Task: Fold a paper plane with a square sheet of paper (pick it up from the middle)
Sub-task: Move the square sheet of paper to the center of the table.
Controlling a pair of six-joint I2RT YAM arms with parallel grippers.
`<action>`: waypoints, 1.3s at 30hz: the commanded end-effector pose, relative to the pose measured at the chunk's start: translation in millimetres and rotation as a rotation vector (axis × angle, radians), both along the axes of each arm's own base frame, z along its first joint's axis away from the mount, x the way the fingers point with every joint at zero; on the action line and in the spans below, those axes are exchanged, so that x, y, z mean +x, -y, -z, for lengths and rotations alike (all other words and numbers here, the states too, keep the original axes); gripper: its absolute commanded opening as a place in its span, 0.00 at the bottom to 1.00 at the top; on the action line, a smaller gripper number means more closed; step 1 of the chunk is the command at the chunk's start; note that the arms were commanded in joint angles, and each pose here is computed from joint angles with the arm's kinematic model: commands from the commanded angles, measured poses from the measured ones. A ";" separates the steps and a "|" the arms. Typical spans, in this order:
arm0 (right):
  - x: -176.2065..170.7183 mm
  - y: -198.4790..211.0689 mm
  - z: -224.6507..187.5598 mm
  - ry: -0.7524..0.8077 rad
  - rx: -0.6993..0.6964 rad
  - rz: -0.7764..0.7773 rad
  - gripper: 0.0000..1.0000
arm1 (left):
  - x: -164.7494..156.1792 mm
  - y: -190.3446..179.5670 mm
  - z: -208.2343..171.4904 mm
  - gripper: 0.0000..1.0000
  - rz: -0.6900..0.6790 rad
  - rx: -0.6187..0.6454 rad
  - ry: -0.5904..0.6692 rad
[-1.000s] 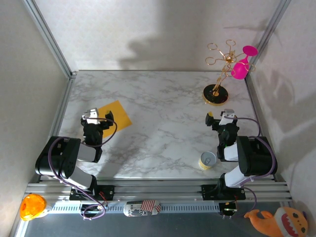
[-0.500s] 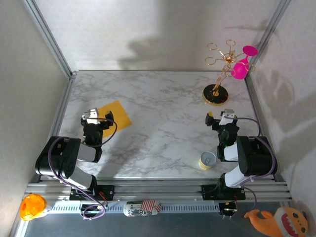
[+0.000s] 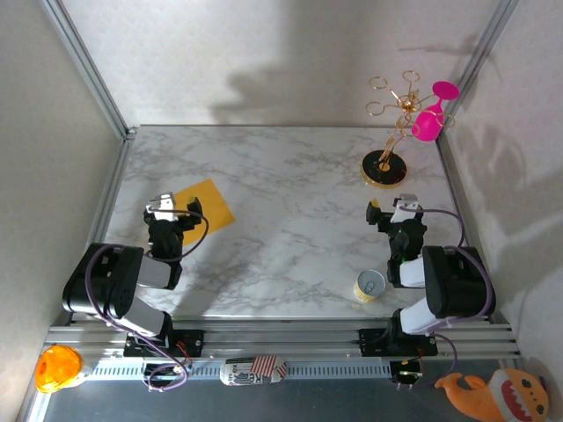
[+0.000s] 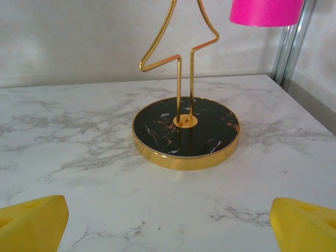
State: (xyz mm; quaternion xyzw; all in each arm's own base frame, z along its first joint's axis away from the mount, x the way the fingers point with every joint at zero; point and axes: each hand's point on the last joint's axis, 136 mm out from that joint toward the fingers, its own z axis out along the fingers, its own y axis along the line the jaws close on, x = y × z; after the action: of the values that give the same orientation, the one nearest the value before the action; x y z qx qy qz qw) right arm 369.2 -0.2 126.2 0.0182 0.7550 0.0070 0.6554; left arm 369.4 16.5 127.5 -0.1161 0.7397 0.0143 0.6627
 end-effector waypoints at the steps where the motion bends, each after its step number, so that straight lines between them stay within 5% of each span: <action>1: 2.2 6.4 -24.6 0.029 0.015 0.035 0.99 | 1.8 -10.9 -24.4 0.99 -0.062 -0.020 0.036; 8: 16.5 9.5 -58.8 -0.035 0.185 0.089 0.99 | 6.2 -14.3 -69.7 0.99 -0.096 -0.118 0.069; 12: 24.2 -19.2 -50.4 -0.152 0.287 -0.048 0.99 | 19.0 -17.5 -77.6 0.99 -0.172 -0.245 -0.044; 25: 38.4 -73.3 4.8 -0.450 0.626 -0.229 0.96 | 45.7 15.7 14.7 0.99 -0.164 -0.496 -0.448; 39: 40.7 -88.1 -3.6 -0.447 0.548 -0.240 0.97 | 76.6 52.2 98.9 0.98 -0.112 -0.439 -0.773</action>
State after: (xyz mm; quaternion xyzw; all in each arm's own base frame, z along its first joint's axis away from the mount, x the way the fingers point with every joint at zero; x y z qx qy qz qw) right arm 407.0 86.0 119.2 0.1137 0.8476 0.2898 0.4298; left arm 449.9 -22.0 37.9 -0.2968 0.8949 -0.0679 0.3263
